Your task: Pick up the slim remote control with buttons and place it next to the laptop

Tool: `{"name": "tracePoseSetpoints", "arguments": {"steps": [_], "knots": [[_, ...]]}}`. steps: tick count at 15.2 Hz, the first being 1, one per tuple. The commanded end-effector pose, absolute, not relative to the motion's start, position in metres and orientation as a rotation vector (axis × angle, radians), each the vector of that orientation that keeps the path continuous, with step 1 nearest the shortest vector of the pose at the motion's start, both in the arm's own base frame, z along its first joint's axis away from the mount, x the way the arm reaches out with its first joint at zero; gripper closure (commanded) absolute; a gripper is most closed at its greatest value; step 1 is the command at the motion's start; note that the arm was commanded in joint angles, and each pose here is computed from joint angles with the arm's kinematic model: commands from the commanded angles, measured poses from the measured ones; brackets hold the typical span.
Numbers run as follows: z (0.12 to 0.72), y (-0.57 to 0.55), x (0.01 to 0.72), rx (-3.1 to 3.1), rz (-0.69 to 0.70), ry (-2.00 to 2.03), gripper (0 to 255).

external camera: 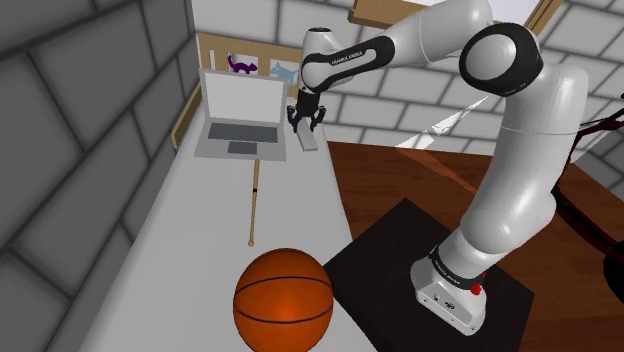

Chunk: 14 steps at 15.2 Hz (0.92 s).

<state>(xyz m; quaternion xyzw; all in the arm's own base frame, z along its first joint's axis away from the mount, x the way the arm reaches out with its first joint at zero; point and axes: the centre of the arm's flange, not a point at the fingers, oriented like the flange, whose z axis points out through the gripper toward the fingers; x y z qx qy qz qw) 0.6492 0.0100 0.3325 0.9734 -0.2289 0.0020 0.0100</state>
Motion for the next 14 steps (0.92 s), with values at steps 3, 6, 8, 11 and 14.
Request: {"name": "tracePoseSetpoints", "arguments": {"steps": [3,6,8,11,14], "knots": [[0.31,0.01,0.648,3.039,0.007,-0.715,255],[0.294,0.01,0.648,3.039,0.007,-0.715,255],[0.284,0.01,0.648,3.039,0.007,-0.715,255],[0.268,0.01,0.648,3.039,0.007,-0.715,255],[0.252,0.01,0.648,3.039,0.007,-0.715,255]]}}
